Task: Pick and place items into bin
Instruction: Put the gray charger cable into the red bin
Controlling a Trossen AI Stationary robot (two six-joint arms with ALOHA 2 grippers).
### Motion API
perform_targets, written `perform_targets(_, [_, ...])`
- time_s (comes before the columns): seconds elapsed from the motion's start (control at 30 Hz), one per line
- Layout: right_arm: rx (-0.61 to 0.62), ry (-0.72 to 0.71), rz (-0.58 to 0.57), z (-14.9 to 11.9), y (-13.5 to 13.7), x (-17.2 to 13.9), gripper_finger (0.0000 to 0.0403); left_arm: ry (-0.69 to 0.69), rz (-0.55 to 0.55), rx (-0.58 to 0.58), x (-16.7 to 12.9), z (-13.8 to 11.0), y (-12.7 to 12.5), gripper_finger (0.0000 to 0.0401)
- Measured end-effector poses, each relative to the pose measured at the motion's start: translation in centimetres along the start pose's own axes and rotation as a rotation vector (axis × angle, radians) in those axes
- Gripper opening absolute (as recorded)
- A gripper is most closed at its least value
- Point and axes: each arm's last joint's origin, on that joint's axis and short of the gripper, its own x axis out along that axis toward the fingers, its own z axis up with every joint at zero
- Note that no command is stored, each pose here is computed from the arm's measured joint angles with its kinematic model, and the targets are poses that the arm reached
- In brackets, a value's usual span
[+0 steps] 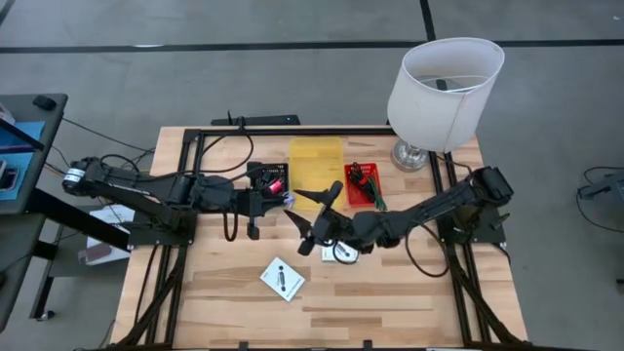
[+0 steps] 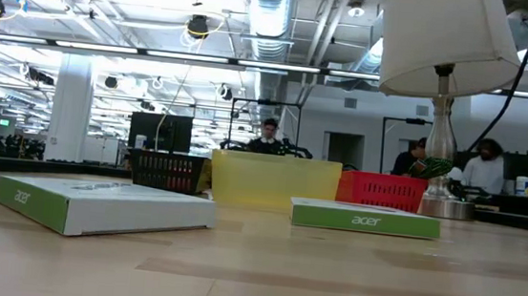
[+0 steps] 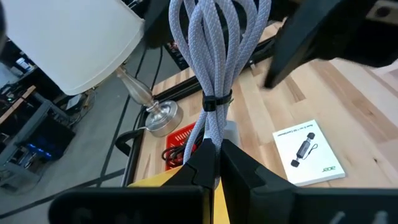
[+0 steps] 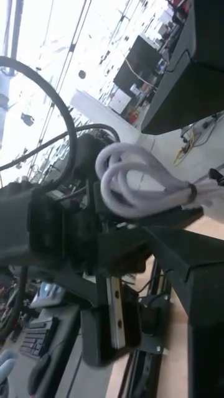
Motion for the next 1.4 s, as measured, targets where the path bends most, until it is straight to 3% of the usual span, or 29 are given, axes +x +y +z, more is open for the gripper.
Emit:
perform_targets(0.2, [0.004, 0.006, -0.012, -0.6, -0.7, 0.8, 0.0247, -0.018, -0.011, -0.003, 0.0, 0.1, 0.0, 0.0])
perform_targets(0.33, [0.003, 0.01, -0.017, -0.7, -0.9, 1.0, 0.0222, -0.022, -0.007, -0.004, 0.0, 0.2, 0.0, 0.0])
perform_targets(0.43, [0.001, 0.012, -0.015, -0.7, -0.8, 1.0, 0.0181, -0.023, -0.006, -0.002, 0.0, 0.2, 0.1, 0.0])
perform_targets(0.67, [-0.004, 0.007, 0.0, -0.7, -0.7, 0.9, 0.0039, -0.025, -0.002, -0.003, 0.0, 0.2, 0.1, 0.0])
perform_targets(0.73, [-0.004, 0.007, 0.0, -0.7, -0.7, 0.9, 0.0017, -0.023, -0.003, -0.003, 0.0, 0.2, 0.1, 0.0])
perform_targets(0.93, [-0.004, 0.01, -0.003, -0.7, -0.7, 0.9, 0.0039, -0.022, -0.004, -0.007, 0.0, 0.2, 0.1, 0.0024])
perform_targets(1.07, [-0.004, 0.013, -0.007, -0.7, -0.7, 0.9, 0.0017, -0.01, 0.006, 0.007, -0.1, 0.2, 0.0, 0.0051])
perform_targets(1.27, [-0.008, 0.019, -0.01, -0.8, -0.7, 0.9, 0.0023, 0.026, 0.075, 0.053, -0.4, 0.4, -0.7, 0.0104])
perform_targets(1.4, [-0.027, 0.063, -0.033, -1.0, -0.7, 0.9, 0.0028, 0.12, 0.161, 0.086, -0.7, 0.0, -1.2, 0.0139])
